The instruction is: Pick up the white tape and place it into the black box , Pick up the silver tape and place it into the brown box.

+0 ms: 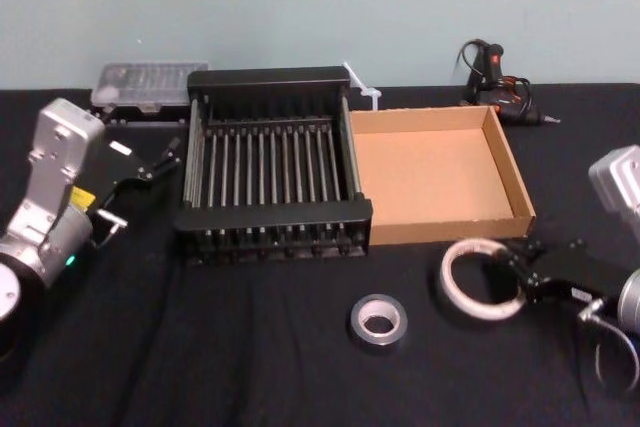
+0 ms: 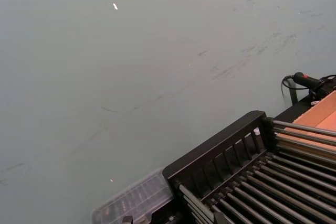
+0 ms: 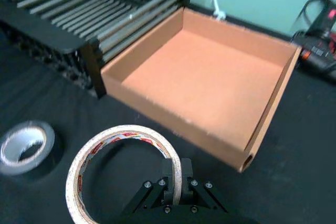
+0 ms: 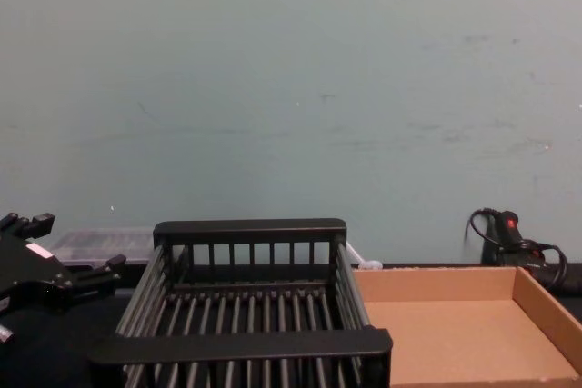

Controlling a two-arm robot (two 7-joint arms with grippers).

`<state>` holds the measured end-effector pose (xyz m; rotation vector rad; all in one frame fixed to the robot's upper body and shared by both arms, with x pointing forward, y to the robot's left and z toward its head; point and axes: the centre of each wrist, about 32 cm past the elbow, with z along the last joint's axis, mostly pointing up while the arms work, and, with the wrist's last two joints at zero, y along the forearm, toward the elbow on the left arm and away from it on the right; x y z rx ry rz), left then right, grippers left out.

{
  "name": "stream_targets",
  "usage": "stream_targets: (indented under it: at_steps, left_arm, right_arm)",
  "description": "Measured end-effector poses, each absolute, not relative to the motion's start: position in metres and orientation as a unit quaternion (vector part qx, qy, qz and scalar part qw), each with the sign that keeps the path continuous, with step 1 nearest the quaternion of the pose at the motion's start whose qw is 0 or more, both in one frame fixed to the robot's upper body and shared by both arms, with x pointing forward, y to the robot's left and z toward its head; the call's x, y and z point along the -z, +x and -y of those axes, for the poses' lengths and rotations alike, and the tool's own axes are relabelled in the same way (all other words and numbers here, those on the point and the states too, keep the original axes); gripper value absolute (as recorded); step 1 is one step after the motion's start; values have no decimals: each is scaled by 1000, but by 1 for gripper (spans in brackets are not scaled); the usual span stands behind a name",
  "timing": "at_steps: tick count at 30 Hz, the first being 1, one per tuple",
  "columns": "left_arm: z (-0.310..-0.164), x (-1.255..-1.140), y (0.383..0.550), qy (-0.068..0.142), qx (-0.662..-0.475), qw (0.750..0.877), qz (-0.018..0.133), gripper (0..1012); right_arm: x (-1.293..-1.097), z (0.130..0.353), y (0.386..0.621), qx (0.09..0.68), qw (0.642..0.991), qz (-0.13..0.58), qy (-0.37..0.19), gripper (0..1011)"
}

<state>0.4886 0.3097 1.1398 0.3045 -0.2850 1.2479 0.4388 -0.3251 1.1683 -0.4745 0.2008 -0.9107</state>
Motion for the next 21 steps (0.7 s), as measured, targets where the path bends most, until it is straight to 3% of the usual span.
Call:
stream_targets:
  at_steps: [12,21]
  left_arm:
    - [-310,-1140,489,141,-580,791,132,1001]
    - [-310,-1140,489,141,-580,791,132,1001]
  right_arm:
    - [-1191,306,466,456,864,-63,-202,98]
    - [-1201,283,503,454,870,-46,-184,98]
